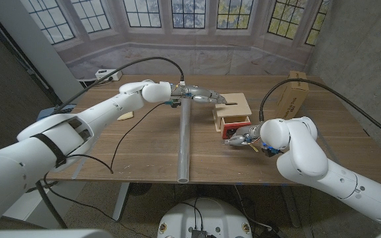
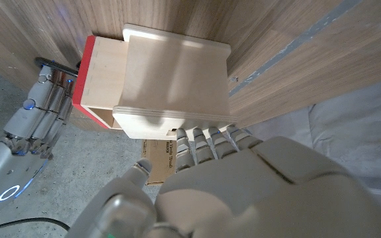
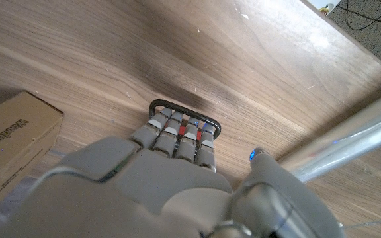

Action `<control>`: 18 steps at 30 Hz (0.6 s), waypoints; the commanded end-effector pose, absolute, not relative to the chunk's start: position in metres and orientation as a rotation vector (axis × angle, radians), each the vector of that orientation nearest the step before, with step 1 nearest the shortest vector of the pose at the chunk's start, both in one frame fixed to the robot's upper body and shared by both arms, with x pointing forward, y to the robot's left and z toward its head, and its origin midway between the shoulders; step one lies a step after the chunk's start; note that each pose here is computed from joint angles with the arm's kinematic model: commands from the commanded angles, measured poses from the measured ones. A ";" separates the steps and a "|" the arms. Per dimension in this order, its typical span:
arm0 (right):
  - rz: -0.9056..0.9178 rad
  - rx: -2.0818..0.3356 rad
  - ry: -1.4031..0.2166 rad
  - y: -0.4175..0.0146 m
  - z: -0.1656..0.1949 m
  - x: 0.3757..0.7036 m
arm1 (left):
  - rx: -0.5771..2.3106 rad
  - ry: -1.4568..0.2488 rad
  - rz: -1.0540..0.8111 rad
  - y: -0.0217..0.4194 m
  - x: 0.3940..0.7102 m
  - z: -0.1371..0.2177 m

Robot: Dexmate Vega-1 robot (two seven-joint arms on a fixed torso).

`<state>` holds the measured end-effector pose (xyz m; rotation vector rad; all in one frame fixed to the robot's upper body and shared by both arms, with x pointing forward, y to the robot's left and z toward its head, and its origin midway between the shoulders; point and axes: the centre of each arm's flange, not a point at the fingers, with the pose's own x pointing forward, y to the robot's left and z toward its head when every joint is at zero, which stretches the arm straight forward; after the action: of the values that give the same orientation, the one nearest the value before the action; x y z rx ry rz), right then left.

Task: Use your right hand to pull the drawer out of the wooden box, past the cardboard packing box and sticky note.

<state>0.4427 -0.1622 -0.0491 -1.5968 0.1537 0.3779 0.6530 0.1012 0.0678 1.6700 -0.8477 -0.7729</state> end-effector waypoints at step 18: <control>0.377 -1.571 0.220 -0.166 -0.056 0.429 | 1.667 -0.805 -0.780 0.111 0.654 0.058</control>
<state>0.4346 -0.1640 -0.0547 -1.5750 0.1988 0.3803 0.6536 0.1060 0.0634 1.6627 -0.8292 -0.7792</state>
